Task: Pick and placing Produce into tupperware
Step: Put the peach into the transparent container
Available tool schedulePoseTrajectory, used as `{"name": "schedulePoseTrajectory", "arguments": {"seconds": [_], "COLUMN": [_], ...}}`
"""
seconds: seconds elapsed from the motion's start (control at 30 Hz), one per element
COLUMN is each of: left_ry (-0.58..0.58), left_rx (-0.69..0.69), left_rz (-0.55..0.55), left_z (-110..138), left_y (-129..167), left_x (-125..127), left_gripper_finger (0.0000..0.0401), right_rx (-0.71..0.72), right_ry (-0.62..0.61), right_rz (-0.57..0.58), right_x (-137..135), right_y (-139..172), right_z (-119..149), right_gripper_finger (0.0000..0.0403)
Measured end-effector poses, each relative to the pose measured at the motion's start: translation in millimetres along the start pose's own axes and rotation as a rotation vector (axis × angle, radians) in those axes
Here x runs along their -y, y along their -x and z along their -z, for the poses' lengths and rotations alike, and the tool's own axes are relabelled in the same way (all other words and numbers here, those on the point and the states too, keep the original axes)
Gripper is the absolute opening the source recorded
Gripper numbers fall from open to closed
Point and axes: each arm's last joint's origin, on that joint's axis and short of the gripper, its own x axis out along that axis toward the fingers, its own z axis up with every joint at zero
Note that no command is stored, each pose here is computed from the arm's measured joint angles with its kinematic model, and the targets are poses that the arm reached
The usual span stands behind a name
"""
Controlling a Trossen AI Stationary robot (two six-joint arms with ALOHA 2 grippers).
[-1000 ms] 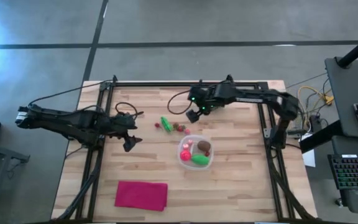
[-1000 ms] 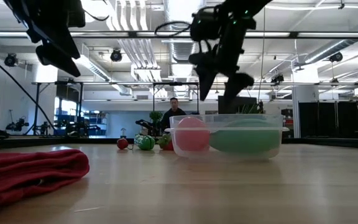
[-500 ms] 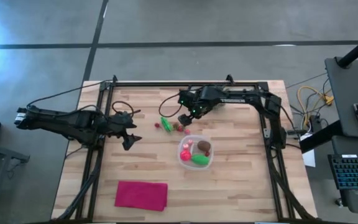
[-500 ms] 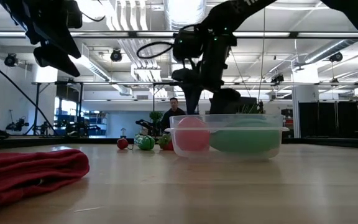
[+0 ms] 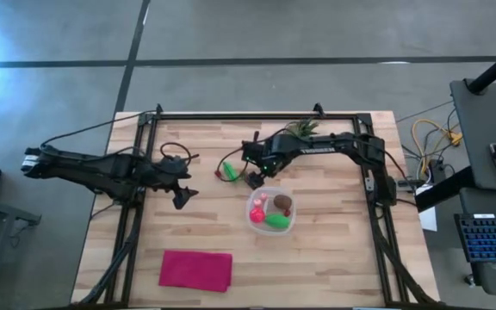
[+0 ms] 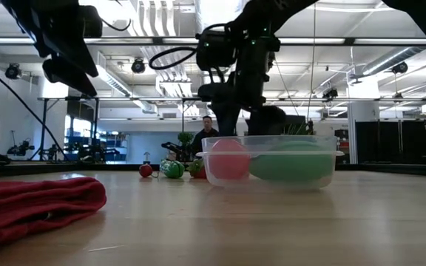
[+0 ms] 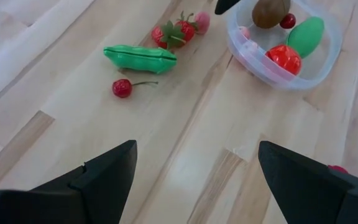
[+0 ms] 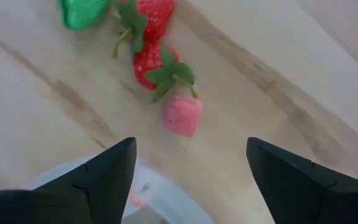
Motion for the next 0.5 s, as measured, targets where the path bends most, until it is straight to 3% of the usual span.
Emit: {"name": "schedulePoseTrajectory", "arguments": {"seconds": [0.5], "left_ry": [-0.007], "left_rx": [-0.026], "left_rz": [-0.005], "left_z": [0.7], "left_y": [-4.2], "left_x": [1.1], "left_gripper_finger": [0.0322], "right_rx": [-0.022], "right_ry": [0.014], "right_rz": [0.011], "right_x": [-4.0], "right_y": [-34.8], "right_z": [-3.0], "right_gripper_finger": [0.0279]}}
